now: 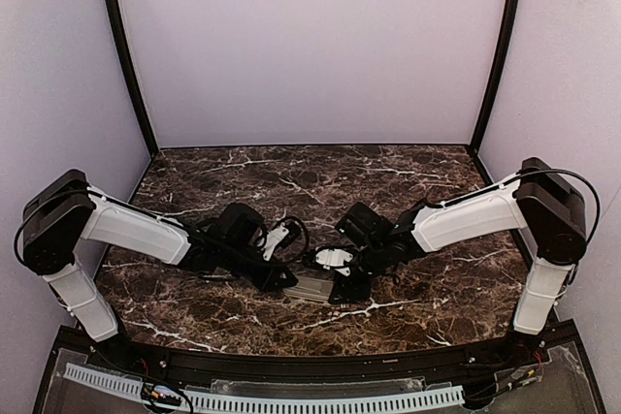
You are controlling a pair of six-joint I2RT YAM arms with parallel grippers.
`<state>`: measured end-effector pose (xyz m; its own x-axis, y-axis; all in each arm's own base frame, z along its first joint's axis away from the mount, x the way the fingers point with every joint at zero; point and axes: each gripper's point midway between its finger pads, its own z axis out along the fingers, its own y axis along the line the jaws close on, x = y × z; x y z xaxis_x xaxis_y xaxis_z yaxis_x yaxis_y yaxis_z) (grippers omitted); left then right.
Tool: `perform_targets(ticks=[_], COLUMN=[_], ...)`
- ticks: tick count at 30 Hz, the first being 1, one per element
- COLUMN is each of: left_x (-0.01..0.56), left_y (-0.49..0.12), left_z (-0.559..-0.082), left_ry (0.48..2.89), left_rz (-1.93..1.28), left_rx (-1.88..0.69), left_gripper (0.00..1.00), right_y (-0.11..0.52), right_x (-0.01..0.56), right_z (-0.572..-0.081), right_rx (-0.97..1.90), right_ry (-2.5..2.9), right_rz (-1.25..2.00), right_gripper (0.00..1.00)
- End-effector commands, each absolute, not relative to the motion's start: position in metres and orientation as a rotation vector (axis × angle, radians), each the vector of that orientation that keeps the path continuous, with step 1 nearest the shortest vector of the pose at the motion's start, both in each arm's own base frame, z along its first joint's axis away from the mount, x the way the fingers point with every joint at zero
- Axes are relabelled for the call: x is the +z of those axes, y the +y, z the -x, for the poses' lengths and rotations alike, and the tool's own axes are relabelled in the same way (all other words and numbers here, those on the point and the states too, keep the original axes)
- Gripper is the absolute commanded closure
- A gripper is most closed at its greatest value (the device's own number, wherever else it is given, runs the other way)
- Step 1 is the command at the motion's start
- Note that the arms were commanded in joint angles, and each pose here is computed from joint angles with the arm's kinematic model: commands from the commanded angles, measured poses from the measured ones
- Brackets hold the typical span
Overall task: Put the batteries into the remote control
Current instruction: Load the battery cover onto the remote control.
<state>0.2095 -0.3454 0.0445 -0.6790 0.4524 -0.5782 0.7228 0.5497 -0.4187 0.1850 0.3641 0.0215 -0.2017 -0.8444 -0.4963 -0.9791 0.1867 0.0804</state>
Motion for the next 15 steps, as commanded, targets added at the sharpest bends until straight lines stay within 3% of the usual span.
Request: perform_targets(ticks=[1, 9, 15], left_x=[0.036, 0.026, 0.017], left_y=[-0.346, -0.342, -0.337], left_z=[-0.203, -0.203, -0.202], left_ry=[2.425, 2.464, 2.476], left_rz=[-0.999, -1.024, -1.053], left_rx=[-0.886, -0.782, -0.684], left_gripper=[0.86, 0.85, 0.77], right_y=[0.355, 0.354, 0.354], right_x=[-0.001, -0.003, -0.003], right_z=[-0.182, -0.181, -0.182], right_rx=[0.53, 0.534, 0.528], right_ry=[2.184, 2.19, 2.19], right_rz=[1.74, 1.74, 1.737], right_gripper=[0.58, 0.58, 0.58])
